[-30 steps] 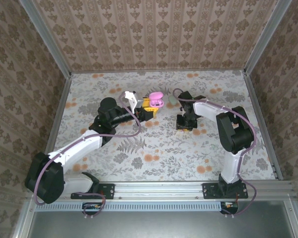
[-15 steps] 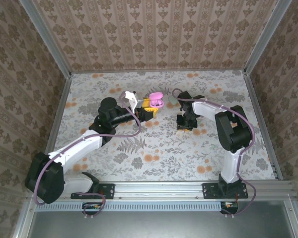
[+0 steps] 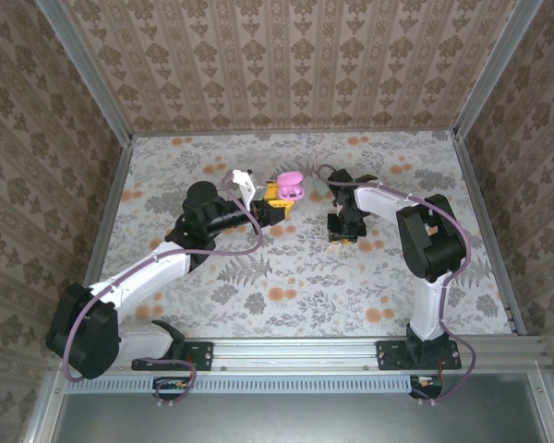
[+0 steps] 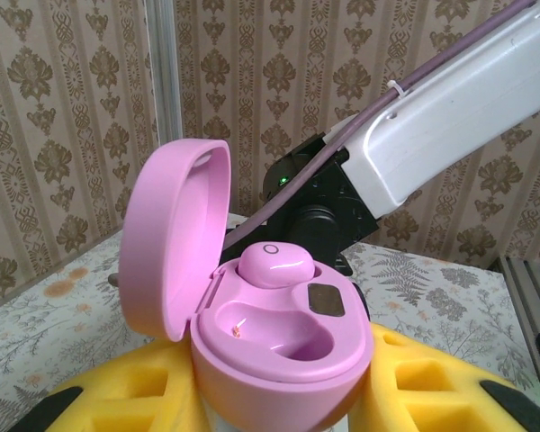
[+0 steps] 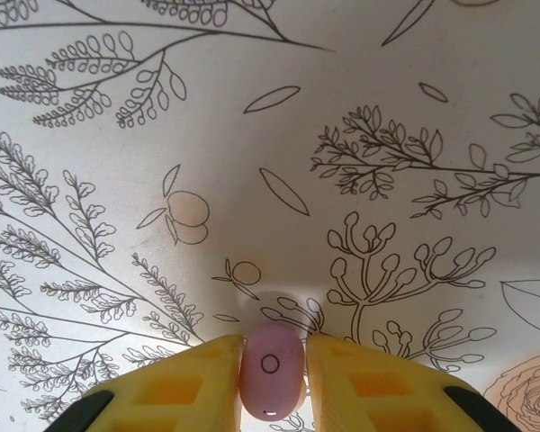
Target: Insert wireless bluetooth earbuds into charging case
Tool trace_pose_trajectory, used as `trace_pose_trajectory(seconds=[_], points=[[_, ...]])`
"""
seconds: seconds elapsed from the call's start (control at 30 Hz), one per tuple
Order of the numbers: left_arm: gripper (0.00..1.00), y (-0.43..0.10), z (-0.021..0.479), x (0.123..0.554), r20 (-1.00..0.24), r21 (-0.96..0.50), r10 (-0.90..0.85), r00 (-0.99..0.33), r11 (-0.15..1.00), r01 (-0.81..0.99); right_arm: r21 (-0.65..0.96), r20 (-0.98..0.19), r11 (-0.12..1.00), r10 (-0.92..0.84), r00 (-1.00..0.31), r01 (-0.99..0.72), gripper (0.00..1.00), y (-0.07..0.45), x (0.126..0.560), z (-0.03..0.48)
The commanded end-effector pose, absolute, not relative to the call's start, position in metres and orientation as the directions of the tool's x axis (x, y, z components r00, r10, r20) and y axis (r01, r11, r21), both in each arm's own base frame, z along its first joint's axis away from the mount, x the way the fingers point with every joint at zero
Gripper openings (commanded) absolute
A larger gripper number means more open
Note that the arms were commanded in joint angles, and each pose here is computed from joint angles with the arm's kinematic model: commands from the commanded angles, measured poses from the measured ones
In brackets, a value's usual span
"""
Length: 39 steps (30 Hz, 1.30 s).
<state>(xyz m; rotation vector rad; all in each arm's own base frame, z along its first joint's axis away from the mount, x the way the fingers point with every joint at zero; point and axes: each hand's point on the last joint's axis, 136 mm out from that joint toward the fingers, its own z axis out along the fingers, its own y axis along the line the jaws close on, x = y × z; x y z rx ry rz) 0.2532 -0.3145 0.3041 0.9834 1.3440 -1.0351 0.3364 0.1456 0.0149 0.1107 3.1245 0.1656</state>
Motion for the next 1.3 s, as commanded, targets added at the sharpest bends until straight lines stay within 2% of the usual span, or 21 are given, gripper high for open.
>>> trace_pose_trajectory(seconds=[0.0, 0.37, 0.97, 1.13, 1.27], points=[[0.35, -0.316, 0.315, 0.251, -1.0, 0.001, -0.029, 0.009, 0.264, 0.964, 0.056, -0.012, 0.997, 0.046, -0.999, 0.045, 0.28, 0.14, 0.343, 0.007], [0.35, -0.316, 0.315, 0.252, -1.0, 0.0, -0.029, 0.008, 0.265, 0.964, 0.033, -0.018, 0.999, 0.041, -0.999, 0.041, 0.28, 0.137, 0.347, 0.006], [0.35, -0.317, 0.318, 0.253, -0.999, -0.003, -0.033, 0.006, 0.269, 0.963, 0.055, -0.071, 0.998, 0.036, -0.997, 0.032, 0.21, 0.139, 0.354, 0.021], [0.35, -0.317, 0.313, 0.257, -1.0, -0.014, -0.027, -0.006, 0.286, 0.958, 0.116, -0.193, 0.992, 0.071, -0.979, 0.049, 0.21, 0.141, 0.357, 0.056], [0.35, -0.313, 0.307, 0.269, -0.999, -0.022, -0.029, -0.012, 0.351, 0.936, 0.179, -0.296, 0.982, 0.112, -0.949, 0.06, 0.22, 0.141, 0.354, 0.101]])
